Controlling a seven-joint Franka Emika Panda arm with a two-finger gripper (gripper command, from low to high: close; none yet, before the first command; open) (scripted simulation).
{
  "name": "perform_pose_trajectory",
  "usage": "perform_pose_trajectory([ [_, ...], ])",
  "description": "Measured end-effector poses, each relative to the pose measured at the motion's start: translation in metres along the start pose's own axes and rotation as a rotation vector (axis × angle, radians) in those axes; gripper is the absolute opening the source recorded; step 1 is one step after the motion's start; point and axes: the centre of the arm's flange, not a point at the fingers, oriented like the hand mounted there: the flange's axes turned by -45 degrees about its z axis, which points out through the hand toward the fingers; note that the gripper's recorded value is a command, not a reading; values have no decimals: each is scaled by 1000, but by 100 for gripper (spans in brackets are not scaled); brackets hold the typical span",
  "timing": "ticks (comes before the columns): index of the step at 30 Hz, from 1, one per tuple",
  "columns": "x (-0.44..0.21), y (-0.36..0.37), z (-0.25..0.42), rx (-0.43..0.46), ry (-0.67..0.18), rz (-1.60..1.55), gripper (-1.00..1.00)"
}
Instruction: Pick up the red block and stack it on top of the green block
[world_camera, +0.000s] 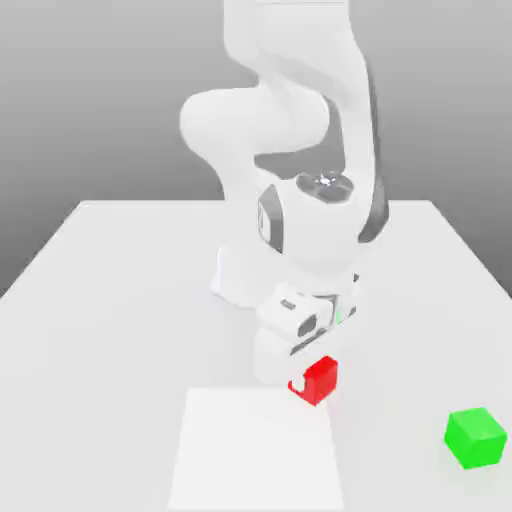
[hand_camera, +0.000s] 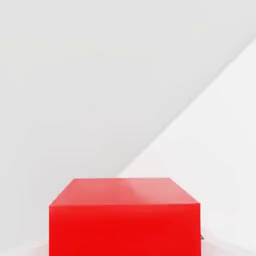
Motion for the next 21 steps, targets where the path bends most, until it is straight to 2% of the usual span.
perform_pose_trajectory([
  [5,4,-2,-35,3,1,-14,-100],
  [19,191,-70,-73,8,3,-410,-100],
  [21,203,-76,-60,4,1,-432,-100],
])
